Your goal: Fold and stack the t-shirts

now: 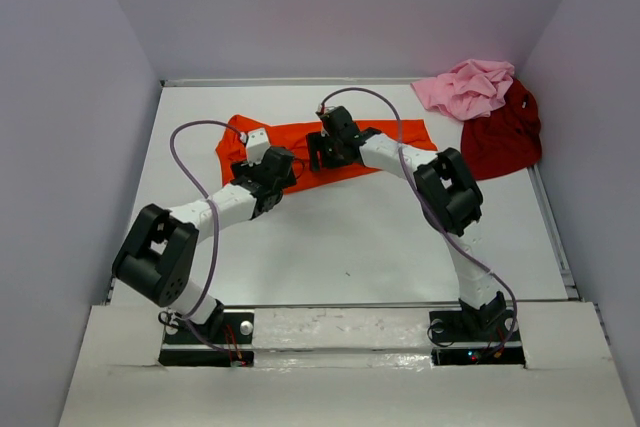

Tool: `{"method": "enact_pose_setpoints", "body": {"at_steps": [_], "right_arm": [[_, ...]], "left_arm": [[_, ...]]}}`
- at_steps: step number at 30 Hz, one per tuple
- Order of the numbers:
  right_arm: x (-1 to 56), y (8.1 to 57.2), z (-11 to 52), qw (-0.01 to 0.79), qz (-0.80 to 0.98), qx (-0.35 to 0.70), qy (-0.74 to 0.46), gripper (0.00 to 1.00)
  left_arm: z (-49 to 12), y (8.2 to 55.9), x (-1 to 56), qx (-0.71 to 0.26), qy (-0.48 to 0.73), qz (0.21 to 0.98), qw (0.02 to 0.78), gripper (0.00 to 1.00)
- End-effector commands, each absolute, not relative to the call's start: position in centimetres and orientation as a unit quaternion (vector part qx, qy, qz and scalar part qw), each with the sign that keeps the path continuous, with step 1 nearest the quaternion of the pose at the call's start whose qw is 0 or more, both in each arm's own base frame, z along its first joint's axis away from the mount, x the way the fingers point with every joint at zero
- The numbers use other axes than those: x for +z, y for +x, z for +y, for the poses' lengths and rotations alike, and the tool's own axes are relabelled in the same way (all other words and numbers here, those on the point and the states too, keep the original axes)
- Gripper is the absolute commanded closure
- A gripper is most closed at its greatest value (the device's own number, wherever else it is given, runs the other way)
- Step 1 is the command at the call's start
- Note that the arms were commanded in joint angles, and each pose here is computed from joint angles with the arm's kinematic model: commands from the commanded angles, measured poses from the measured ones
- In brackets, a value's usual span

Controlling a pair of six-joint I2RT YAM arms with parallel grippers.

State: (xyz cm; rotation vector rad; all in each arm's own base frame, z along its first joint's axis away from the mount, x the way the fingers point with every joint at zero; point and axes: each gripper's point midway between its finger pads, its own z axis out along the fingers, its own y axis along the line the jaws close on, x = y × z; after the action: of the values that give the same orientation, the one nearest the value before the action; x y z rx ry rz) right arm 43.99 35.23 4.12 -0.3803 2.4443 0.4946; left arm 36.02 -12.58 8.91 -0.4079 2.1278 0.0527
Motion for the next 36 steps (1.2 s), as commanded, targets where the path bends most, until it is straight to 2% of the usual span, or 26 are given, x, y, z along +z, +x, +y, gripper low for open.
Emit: {"method": "enact_pose_setpoints", "body": {"at_steps": [1,5,20,31,36], "right_arm": [[7.7,45.2,35.8,0.338,0.909,0.197,-0.147,0.28],[8.7,45.3,35.8,0.345,0.906,0.199,-0.146,0.29],[12.1,45.8,35.4,0.370,0.896,0.189,-0.155,0.28],[6.9,46.8,34.9,0.332,0.916,0.170,-0.145,0.28],[7.5,46.5,34.8,0.335,0.915,0.175,-0.141,0.28]], "left_arm": [[-13.4,37.0,8.6,0.021,-0.153,0.873,0.462,0.02],[-13.9,37.4,6.8,0.030,-0.142,0.891,0.430,0.03],[-12.3,38.1,3.5,0.052,-0.155,0.908,0.386,0.03],[-12.0,37.7,2.9,0.056,-0.151,0.911,0.380,0.03],[-11.9,37.7,2.7,0.059,-0.151,0.911,0.380,0.04]]}}
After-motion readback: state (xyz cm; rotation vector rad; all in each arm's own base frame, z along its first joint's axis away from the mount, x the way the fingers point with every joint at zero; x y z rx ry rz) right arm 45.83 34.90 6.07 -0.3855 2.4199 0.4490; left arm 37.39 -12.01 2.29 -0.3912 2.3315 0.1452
